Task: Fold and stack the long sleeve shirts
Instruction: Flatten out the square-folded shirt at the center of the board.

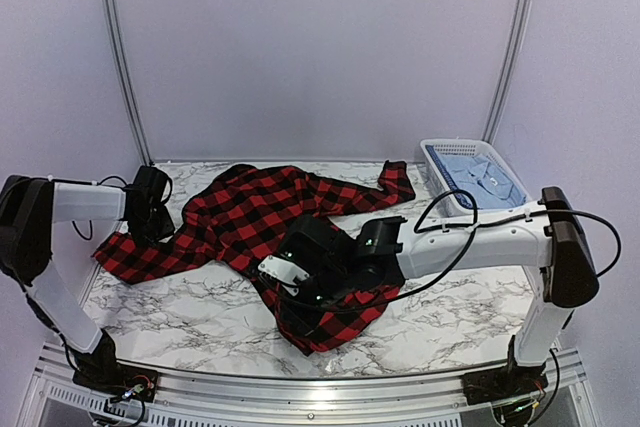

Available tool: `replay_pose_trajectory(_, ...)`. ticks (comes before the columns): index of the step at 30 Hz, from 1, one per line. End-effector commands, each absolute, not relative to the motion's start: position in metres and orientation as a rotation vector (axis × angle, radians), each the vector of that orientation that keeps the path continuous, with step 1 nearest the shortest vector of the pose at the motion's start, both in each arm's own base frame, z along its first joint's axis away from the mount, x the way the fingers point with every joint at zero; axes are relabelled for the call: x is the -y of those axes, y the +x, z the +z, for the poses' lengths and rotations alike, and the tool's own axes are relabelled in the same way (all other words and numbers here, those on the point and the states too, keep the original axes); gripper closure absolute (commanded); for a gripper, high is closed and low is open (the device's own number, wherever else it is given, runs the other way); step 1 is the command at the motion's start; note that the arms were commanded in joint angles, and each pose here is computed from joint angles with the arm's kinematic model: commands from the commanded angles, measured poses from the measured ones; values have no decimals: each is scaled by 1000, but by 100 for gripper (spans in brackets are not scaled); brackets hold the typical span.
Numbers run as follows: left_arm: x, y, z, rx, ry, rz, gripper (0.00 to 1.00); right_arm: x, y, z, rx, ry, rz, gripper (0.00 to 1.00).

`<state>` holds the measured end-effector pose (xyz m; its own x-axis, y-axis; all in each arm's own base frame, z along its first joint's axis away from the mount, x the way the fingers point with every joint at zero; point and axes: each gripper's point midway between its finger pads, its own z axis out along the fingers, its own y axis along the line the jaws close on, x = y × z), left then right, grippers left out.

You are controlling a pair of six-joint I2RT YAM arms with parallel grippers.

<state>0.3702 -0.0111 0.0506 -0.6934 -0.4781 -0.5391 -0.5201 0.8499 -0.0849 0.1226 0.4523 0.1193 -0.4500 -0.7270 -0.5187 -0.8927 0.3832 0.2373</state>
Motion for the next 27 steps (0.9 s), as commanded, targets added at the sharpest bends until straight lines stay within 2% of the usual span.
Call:
replay_pose_trajectory(1,-10,374,48,-2481,-764,302,57,-460,124,122,-2277,-1413,728,100)
replay_pose_trajectory(11,-11,369,17,-2526,-866,320,62,-461,121,116,-2263,-1437,745,100)
replay_pose_trajectory(13,-12,368,16,-2529,-867,323,66,-462,121,115,-2262,-1437,747,100)
replay_pose_trajectory(17,-14,368,19,-2514,-877,326,90,-462,121,114,-2260,-1437,749,100)
replay_pose_trajectory(19,-19,374,28,-2492,-864,343,100,-463,121,116,-2256,-1439,755,100)
replay_pose_trajectory(27,-74,404,132,-2289,-884,444,100,-463,104,130,-2216,-1490,844,100)
